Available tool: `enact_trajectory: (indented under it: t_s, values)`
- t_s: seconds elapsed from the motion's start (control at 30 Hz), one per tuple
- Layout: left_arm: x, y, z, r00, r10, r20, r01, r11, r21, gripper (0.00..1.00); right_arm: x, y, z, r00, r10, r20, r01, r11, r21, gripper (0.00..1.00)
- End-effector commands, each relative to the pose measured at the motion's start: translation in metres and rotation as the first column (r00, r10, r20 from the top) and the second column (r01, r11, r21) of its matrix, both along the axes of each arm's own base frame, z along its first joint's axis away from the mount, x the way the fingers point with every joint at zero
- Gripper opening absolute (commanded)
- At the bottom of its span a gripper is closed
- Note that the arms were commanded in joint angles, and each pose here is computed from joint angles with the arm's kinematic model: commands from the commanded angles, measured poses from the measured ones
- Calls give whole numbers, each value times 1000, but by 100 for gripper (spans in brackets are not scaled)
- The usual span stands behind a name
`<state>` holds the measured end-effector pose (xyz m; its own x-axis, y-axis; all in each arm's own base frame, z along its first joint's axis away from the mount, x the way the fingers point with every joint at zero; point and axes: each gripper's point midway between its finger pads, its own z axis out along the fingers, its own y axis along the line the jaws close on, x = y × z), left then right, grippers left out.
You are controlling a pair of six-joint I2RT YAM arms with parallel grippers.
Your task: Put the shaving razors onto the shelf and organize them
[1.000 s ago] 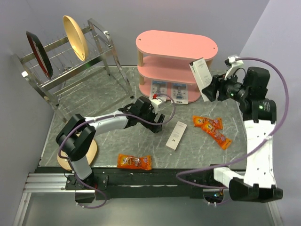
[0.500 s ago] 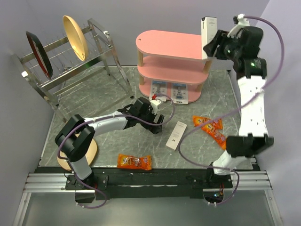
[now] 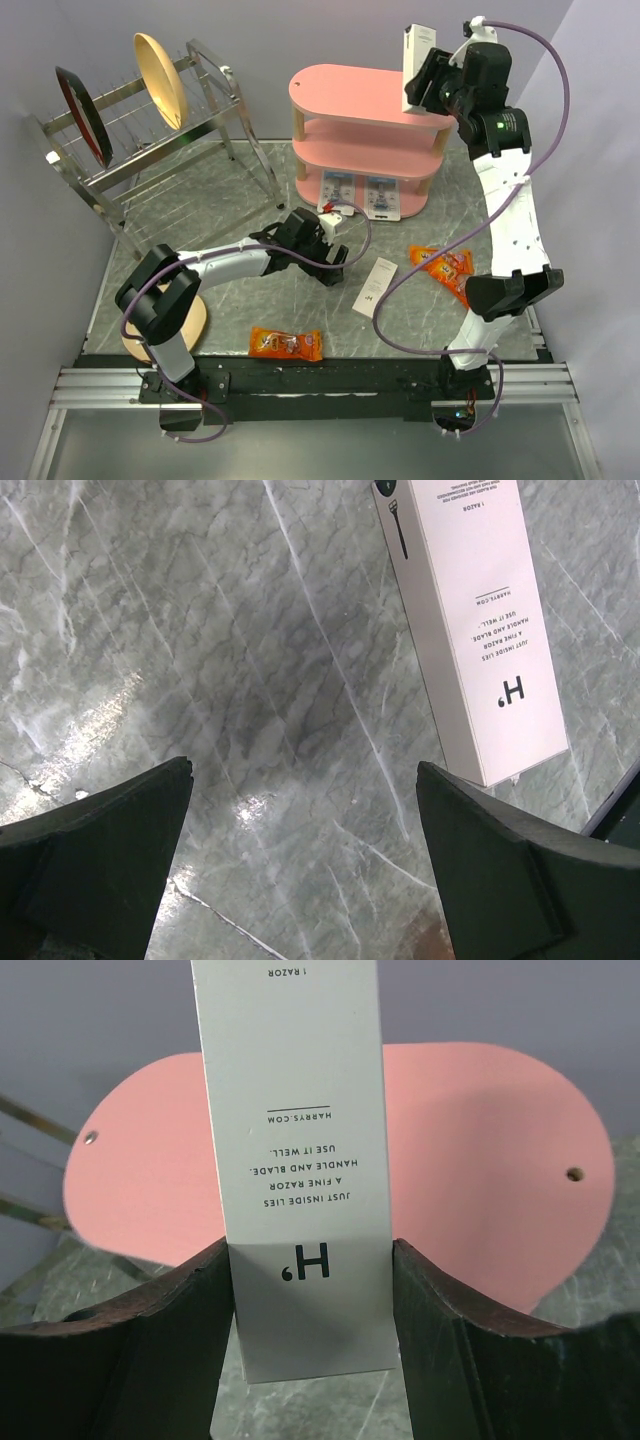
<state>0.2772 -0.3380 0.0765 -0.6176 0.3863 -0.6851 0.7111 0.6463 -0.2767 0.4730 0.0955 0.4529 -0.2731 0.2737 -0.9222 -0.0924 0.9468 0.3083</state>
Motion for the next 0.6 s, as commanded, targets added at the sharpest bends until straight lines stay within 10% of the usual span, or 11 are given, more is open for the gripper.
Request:
enact_trajectory:
  t_s: [0.0, 0.57]
  values:
    - [6, -9, 24, 998, -13, 65, 16, 999, -40, 99, 11, -20, 6, 990, -139, 23, 138, 990, 16, 28]
    - [8, -8, 23, 996, -13, 84, 16, 999, -28, 99, 21, 0, -25, 988, -145, -53, 146, 989, 28, 36]
